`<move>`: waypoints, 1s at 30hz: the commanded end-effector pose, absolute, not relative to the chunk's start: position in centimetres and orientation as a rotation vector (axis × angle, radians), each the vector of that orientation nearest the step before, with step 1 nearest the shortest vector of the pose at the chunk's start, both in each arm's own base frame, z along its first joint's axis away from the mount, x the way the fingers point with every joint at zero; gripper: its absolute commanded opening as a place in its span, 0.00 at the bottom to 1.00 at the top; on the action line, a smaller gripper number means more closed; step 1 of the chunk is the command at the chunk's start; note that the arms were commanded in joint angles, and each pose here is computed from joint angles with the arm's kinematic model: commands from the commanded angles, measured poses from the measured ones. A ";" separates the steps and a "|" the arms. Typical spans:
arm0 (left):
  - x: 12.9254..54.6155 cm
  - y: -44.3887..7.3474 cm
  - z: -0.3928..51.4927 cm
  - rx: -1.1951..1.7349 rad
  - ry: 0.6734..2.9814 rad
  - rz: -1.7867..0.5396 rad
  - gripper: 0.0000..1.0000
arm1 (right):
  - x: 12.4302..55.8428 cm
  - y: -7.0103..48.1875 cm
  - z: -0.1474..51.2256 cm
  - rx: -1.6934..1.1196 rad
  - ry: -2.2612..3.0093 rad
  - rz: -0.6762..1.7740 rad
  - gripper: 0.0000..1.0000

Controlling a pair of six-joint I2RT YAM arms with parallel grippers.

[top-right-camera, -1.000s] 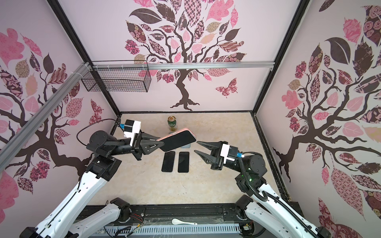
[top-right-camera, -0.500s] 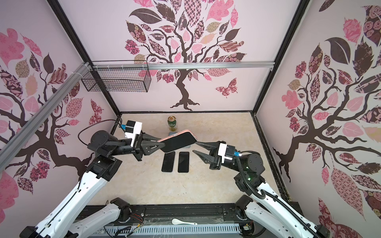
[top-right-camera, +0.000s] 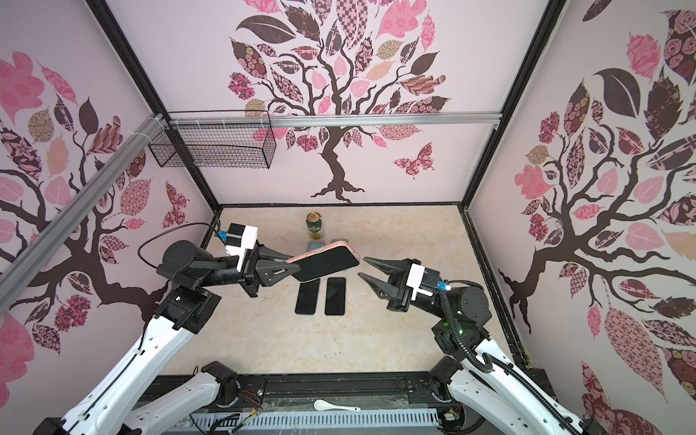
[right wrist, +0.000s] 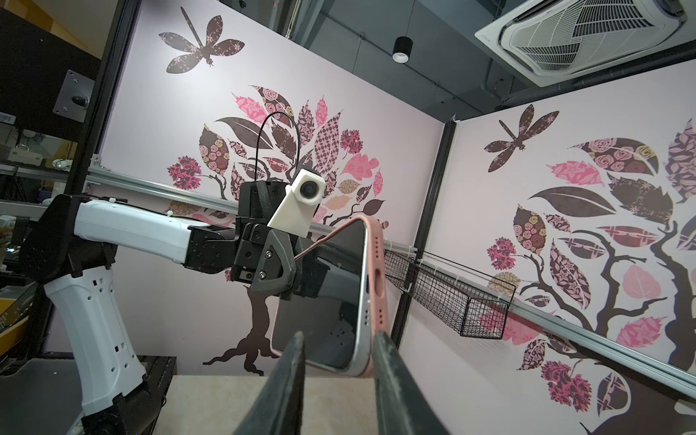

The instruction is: Take the phone out of the phone case

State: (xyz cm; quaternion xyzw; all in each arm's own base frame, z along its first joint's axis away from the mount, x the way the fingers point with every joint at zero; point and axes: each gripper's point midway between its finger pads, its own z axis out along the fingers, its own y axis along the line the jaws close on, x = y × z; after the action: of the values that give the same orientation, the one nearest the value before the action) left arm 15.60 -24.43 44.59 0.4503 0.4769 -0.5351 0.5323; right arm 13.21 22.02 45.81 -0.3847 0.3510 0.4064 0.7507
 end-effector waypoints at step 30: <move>13.9 -24.7 45.4 1.163 1.061 -1.318 0.00 | 13.1 24.7 44.6 -0.959 0.825 1.006 0.34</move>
State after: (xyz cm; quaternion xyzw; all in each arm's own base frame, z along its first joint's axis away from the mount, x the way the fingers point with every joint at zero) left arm 15.57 -24.53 44.19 0.4557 0.4786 -0.5409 0.5203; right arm 13.92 23.43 45.15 -0.4030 0.3641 0.4223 0.7257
